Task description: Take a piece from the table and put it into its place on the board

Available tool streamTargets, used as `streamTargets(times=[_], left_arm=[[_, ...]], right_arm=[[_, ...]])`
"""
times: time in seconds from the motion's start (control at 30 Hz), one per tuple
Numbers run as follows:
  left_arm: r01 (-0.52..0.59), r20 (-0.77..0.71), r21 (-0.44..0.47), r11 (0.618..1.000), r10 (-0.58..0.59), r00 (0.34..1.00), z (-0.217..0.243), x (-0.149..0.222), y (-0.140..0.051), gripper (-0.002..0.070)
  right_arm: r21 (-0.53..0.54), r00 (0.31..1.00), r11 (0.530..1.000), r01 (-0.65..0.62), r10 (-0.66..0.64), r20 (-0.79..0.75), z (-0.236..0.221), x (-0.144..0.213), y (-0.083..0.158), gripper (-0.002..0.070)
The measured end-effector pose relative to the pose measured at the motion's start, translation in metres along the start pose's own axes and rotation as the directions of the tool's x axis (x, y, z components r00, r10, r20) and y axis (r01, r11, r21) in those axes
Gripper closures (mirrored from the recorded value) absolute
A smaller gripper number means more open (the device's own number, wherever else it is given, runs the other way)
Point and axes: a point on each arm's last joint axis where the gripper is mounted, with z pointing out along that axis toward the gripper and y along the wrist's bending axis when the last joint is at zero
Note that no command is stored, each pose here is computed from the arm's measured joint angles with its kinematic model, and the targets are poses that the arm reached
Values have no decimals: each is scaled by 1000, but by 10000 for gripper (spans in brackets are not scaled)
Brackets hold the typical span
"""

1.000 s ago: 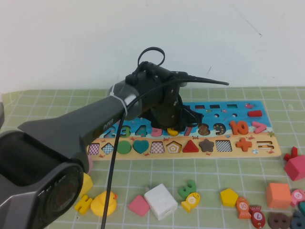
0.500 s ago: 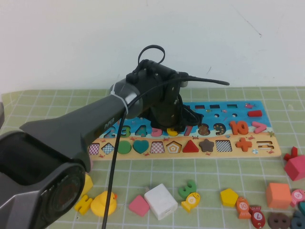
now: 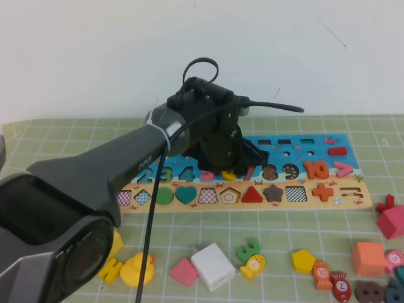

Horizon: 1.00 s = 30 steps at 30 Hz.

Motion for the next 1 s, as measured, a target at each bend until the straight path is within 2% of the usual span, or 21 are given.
streamTargets(times=[0.1, 0.17, 0.37, 0.47, 0.57, 0.73, 0.8, 0.9, 1.0], left_arm=[[-1, 2, 2, 1000, 1, 1000, -1, 0, -1, 270], [-1, 4, 2, 1000, 1, 1000, -1, -2, -2, 255], [-23, 59, -9, 1000, 23, 998, -13, -16, -4, 244], [-32, 98, 7, 999, 31, 995, -22, -23, -7, 261], [-52, 111, 21, 998, 49, 993, -24, -23, -13, 328], [-75, 93, 20, 997, 73, 993, -21, -19, -19, 550], [-77, 85, 18, 997, 75, 994, -18, -17, -19, 617], [-79, 74, 15, 997, 77, 994, -12, -15, -20, 658], [-82, 65, 11, 997, 81, 995, -10, -14, -19, 671]], right_arm=[[0, 1000, 1000, 0, 0, 0, 0, 0, 0, 679], [0, 1000, 1000, 0, 0, 0, 0, 0, 0, 679], [0, 1000, 1000, 0, 0, 0, 0, 0, 0, 679], [0, 1000, 1000, 0, 0, 0, 0, 0, 0, 679], [0, 1000, 1000, 0, 0, 0, 0, 0, 0, 679], [0, 1000, 1000, 0, 0, 0, 0, 0, 0, 679], [0, 1000, 1000, 0, 0, 0, 0, 0, 0, 679], [0, 1000, 1000, 0, 0, 0, 0, 0, 0, 679], [0, 1000, 1000, 0, 0, 0, 0, 0, 0, 679]])
